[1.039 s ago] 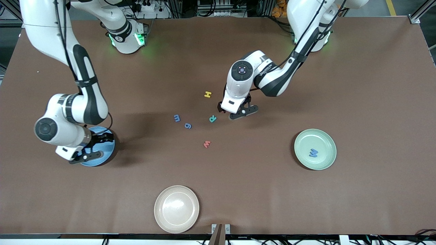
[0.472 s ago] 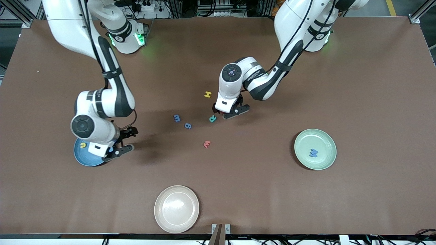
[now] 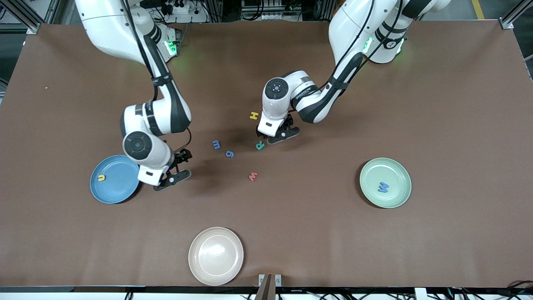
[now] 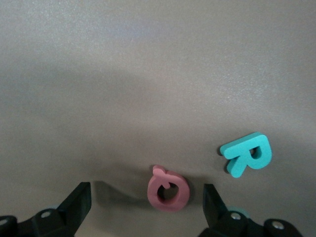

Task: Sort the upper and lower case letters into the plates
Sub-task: 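Grasp the pink Q with the left gripper while the right gripper releases c, then carry the Q to the green plate while the right gripper reaches the 6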

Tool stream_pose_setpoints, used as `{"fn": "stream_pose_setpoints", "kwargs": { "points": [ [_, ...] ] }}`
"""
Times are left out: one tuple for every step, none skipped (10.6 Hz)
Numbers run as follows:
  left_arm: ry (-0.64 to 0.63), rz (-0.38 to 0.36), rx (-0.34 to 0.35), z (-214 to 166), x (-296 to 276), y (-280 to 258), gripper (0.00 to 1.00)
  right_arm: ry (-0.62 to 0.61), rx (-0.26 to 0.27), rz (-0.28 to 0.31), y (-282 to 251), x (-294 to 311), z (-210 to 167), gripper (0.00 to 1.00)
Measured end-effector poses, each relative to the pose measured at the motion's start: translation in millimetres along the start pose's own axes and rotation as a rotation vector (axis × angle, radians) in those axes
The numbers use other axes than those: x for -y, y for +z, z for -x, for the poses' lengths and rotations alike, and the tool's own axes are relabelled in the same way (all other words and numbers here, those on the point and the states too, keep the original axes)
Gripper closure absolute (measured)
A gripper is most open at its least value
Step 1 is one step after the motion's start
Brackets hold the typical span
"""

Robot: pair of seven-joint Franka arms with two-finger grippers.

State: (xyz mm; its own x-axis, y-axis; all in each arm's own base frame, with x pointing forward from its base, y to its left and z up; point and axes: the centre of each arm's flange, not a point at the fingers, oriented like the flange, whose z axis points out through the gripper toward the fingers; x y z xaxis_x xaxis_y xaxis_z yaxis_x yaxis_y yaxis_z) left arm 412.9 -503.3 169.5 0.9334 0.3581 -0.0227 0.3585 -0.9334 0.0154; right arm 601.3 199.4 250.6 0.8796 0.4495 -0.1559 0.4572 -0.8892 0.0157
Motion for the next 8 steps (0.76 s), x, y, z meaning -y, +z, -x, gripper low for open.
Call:
{"fn": "stream_pose_setpoints", "kwargs": {
  "points": [
    [0.004, -0.003, -0.004, 0.0, 0.2, 1.8, 0.03, 0.011, -0.004, -0.016, 0.1, 1.6, -0.3, 0.0],
    [0.005, -0.004, -0.004, -0.3, 0.3, 2.6, 0.06, 0.027, -0.008, -0.034, 0.2, 1.0, -0.3, 0.0],
    [0.005, -0.003, -0.005, -0.8, -0.1, 2.3, 0.22, 0.028, -0.012, -0.039, -0.1, 1.1, -0.6, 0.0],
    [0.005, 0.004, -0.01, -2.3, -2.2, -0.8, 0.32, 0.018, -0.021, -0.039, -0.8, 4.0, -2.0, 0.0],
    [0.004, 0.003, -0.012, -3.8, -2.0, -0.6, 0.35, -0.009, -0.032, -0.035, -2.0, 9.7, -4.1, 0.0],
    [0.003, 0.007, -0.014, -5.1, -3.0, -3.0, 0.48, -0.047, -0.043, -0.031, -3.1, 15.7, -5.9, 0.0],
    [0.003, 0.007, -0.017, -6.4, -3.0, -5.0, 0.63, -0.08, -0.054, -0.027, -4.2, 19.3, -7.5, 0.0],
    [0.003, 0.009, -0.021, -8.4, -2.9, -5.3, 0.64, -0.103, -0.065, -0.024, -5.2, 20.7, -8.8, 0.0]
  ]
}}
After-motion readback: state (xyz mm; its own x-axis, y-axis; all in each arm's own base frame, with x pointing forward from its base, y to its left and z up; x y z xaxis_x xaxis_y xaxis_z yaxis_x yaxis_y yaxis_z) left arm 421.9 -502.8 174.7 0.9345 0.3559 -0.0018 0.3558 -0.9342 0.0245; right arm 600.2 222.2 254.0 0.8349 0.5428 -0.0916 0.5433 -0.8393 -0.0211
